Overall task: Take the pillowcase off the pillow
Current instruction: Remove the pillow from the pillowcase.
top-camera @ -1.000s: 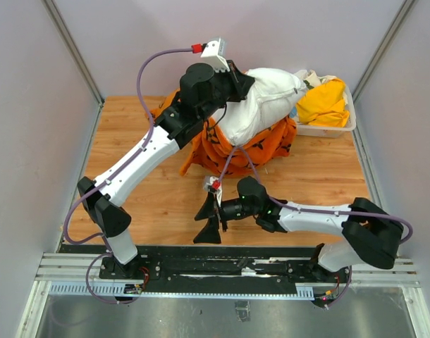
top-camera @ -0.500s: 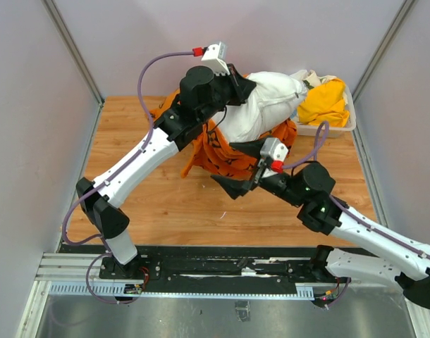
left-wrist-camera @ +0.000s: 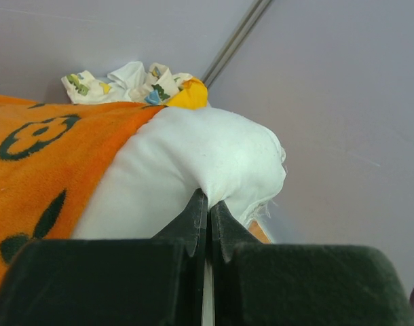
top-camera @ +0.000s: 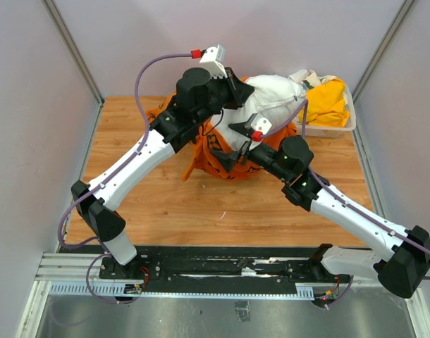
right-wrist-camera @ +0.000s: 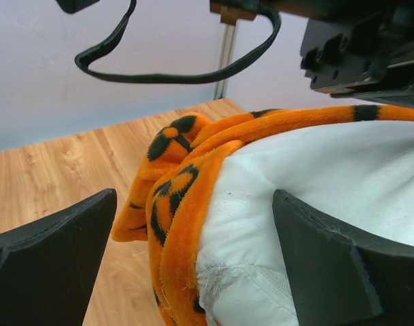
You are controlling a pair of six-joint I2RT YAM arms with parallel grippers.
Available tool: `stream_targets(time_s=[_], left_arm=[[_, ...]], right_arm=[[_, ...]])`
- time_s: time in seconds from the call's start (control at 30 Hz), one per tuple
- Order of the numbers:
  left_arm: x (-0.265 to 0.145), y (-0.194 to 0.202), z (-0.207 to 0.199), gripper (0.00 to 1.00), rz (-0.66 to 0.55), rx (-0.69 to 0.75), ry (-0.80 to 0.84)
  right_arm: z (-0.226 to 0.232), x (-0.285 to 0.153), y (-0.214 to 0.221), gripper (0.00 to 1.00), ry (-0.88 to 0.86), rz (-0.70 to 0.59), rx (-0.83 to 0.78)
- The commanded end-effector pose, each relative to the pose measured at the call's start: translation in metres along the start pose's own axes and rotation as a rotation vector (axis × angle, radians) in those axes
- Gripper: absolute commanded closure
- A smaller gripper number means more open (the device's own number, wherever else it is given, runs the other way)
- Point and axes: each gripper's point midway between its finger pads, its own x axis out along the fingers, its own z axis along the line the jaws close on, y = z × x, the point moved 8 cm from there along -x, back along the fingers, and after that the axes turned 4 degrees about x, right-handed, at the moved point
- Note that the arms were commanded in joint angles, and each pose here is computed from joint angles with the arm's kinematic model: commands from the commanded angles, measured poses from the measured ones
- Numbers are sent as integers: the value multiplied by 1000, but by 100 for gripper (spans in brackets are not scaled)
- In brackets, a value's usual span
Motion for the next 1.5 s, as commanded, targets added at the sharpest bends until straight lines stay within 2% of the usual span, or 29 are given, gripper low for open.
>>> stream_targets(time_s=[0.0,0.17,0.47,0.8,0.93,1.03,1.17,1.3,1.37,1.47], left_arm=[[-36,-65,-31,100,-231,-4,119],[-33,-65,-35,100,-224,-24,156],[-25,-71,-35,100,-228,-38,124],[-21,-81,-31,100,-269,-56,36],[-25,-90,-34,100,-280,-46,40],[-33,-98,-35,100,-301,-30,43],[-45,-107,-27,100,-319,-13,47],[-56,-112,-14,100,-329,30,35],[-61,-111,-8,100,-338,69,24],[-64,-98,1,100,-314,118,8]], right_arm=[[6,1,28,1,-98,48,90],[36,9,58,1,-264,102,180],[94,34,92,1,-396,229,165],[147,26,139,1,-468,373,192],[150,2,173,1,-420,433,259],[143,-16,183,1,-352,459,268],[137,-44,156,2,-356,391,254],[127,-75,90,2,-371,221,250],[114,-91,55,2,-299,127,248],[86,-108,1,2,-74,-11,292]])
